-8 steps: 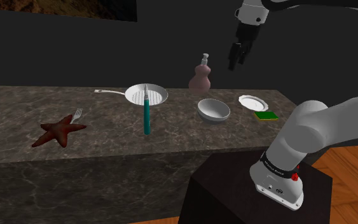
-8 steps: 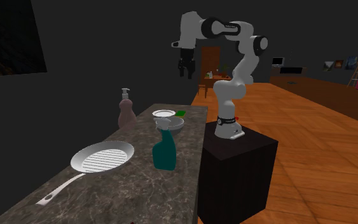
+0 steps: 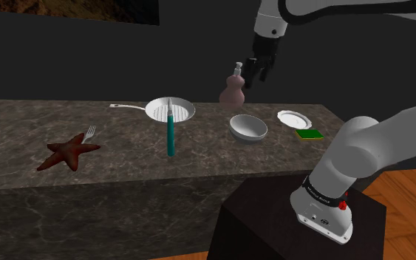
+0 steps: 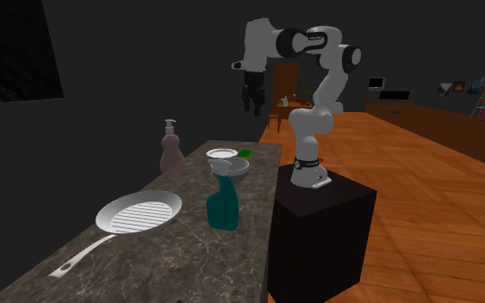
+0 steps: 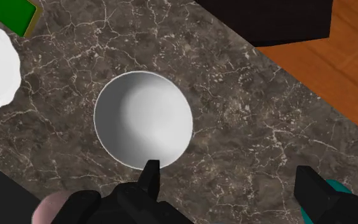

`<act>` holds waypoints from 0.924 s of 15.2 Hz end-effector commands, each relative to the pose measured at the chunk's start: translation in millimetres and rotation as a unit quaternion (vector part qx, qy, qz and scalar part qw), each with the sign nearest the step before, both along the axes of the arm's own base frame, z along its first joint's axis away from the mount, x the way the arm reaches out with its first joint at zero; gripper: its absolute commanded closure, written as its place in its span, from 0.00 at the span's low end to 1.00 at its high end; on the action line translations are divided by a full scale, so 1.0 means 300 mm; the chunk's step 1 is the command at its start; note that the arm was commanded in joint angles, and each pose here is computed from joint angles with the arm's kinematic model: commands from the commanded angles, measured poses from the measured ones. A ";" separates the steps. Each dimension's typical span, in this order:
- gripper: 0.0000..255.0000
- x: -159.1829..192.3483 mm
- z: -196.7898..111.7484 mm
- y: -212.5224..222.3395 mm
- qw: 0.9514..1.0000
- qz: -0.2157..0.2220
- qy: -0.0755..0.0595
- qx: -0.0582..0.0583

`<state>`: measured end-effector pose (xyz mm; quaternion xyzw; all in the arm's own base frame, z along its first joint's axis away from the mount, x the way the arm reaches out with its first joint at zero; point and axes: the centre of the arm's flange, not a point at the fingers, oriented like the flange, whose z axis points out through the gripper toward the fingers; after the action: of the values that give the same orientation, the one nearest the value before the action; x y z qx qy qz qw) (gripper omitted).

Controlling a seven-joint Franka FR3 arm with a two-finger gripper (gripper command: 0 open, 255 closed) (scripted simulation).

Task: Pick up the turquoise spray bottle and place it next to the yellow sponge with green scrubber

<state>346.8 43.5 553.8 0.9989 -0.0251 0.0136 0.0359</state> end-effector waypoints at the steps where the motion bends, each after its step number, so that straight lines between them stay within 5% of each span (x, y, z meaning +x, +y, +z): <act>1: 0.00 0.046 -0.029 0.076 1.000 -0.014 -0.002 -0.001; 14: 0.00 0.373 -0.215 0.515 0.995 -0.098 -0.013 -0.009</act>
<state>452.1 187.8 491.6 0.9920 -0.1156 0.0227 0.0460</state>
